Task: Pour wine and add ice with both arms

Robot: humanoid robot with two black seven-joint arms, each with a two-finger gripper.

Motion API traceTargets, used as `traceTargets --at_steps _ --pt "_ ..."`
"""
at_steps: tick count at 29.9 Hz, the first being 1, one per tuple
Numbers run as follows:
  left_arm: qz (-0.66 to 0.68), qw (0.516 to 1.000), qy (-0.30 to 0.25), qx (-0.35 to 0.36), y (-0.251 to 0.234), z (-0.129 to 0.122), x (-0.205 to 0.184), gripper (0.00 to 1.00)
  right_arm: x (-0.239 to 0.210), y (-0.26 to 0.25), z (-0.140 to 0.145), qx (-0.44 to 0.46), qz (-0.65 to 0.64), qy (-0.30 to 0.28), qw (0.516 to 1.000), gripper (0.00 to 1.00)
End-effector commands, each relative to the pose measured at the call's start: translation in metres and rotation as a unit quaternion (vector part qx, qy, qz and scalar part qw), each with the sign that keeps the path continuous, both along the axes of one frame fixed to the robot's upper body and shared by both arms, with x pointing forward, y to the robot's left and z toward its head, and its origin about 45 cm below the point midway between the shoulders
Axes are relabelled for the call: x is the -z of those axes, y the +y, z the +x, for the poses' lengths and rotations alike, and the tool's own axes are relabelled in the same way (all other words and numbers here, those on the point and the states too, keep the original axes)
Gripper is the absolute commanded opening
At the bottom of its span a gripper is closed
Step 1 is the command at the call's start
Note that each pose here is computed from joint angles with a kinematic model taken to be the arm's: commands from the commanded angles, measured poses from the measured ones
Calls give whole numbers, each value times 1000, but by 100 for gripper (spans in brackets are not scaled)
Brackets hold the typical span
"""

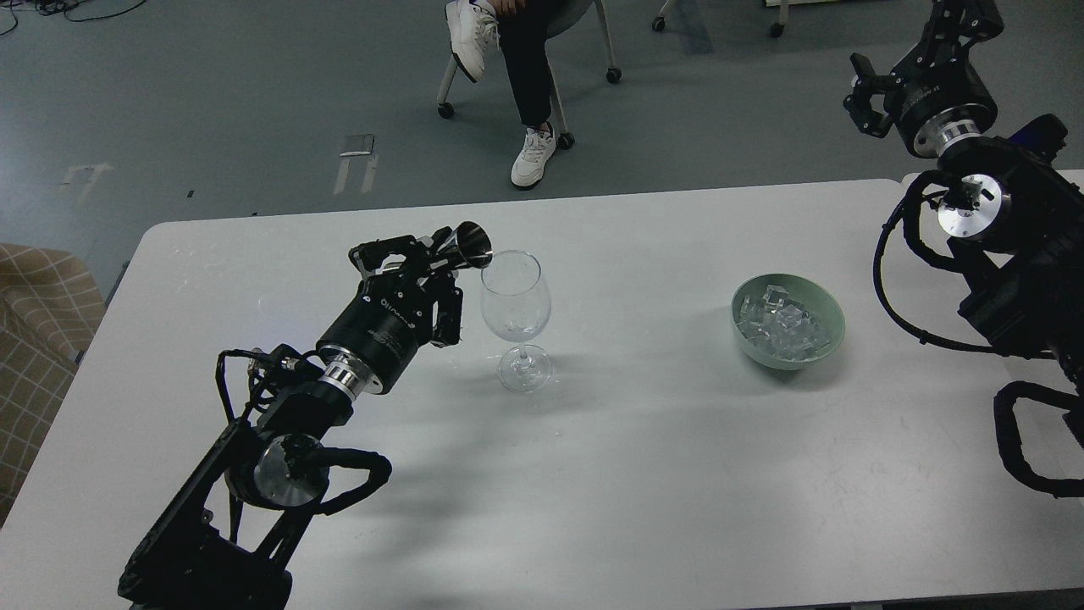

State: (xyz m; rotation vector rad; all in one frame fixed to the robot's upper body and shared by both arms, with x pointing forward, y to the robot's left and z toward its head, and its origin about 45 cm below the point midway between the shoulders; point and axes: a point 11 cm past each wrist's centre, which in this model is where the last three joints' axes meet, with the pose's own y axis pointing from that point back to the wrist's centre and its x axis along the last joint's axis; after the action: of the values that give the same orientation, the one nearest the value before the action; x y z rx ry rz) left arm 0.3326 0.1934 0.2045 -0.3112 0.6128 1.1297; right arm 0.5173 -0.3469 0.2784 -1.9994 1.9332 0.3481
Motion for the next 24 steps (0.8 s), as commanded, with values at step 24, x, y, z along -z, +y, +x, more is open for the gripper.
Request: traceTargets --at_steps 24 --pt "66 997 -29 10 -4 3 -4 11 3 -6 -2 3 -1 2 1000 100"
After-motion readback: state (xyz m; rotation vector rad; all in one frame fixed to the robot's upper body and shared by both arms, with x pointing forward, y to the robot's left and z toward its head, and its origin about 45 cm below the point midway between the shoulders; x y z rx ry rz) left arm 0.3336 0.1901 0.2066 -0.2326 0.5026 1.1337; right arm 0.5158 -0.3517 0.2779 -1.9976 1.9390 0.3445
